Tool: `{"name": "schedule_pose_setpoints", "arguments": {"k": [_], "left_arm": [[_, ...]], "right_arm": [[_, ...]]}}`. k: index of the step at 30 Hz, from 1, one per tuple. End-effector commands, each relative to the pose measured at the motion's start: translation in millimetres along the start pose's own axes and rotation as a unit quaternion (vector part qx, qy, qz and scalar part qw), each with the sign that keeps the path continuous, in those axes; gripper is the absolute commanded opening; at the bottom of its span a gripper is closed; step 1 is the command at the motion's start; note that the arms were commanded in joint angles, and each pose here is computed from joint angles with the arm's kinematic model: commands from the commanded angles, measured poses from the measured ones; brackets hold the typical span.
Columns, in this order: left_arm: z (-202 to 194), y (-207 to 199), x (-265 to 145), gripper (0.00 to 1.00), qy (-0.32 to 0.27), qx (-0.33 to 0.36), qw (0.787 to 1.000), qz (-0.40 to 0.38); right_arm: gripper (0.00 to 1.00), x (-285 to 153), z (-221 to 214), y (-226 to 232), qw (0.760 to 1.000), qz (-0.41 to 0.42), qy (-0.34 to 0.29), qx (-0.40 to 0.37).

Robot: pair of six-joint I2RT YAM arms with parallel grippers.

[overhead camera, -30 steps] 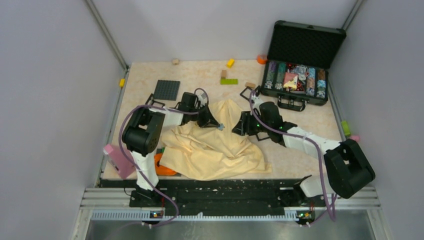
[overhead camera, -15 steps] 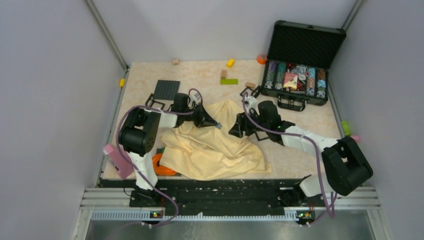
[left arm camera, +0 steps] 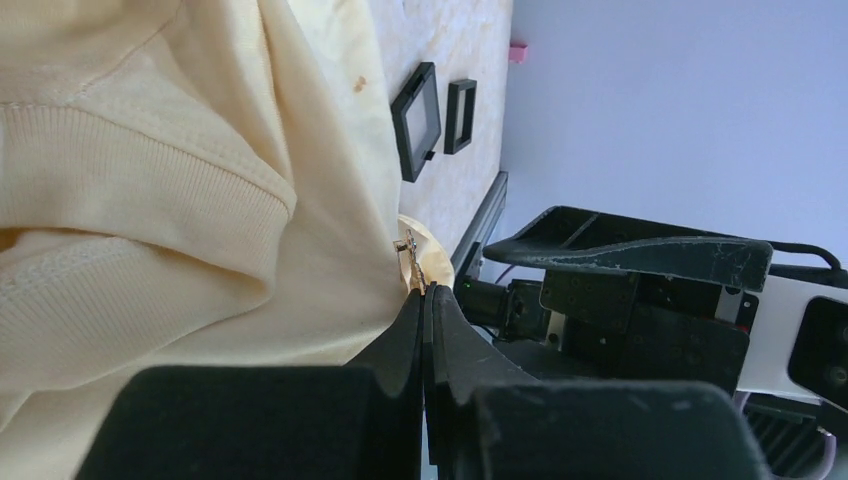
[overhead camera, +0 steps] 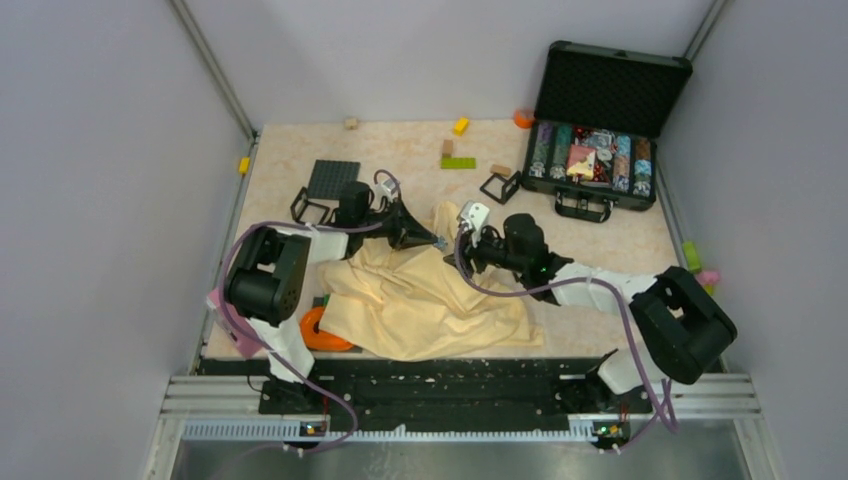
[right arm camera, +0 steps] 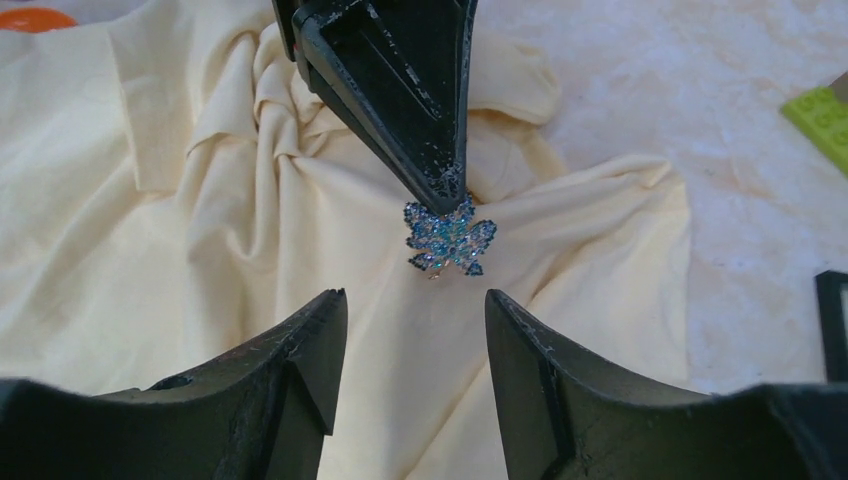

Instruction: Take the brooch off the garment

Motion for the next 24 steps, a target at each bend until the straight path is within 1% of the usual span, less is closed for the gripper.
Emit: {"name": "schedule_pose_setpoints", "arguments": {"k": [1,7,12,15,18,24], "left_arm": [[-6,-19,-9,0.0,0.007,0.023,0.999,-0.034],[-8,-20,-11,0.0,0.012,0.02,0.999,-0.041],[-9,-20,-10,0.0,0.016,0.019,0.999,-0.046],[-9,-21,-11,0.0,0.018,0.019,0.998,-0.048],[-9,-21,-11,0.0,0.02,0.019,0.998,-0.048],[-9,-21,-10,0.0,0.025,0.018,0.998,-0.049]], "right_arm": [[0.55,4,15,-13,0.99,-0.03,-0.073,-0.118],[0.56,8,11,-7,0.97,-0.035,-0.101,-0.217],[0.54,11,2,-3,0.954,-0.019,-0.101,-0.281],[0.53,14,-2,-1,0.948,-0.015,-0.085,-0.308],[0.5,15,-7,-6,0.942,-0.038,-0.057,-0.329],[0.48,21,-13,-12,0.927,-0.051,-0.033,-0.369]]}}
Point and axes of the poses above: each gripper's point midway between its finger pads, its own x axis out along the fingers, its own y axis along the line the jaws close on, z = x × y, the point moved 10 cm from there along -x, back along the fingers, and after that the axes turned 14 degrees about -x, right-handed, at the moved point
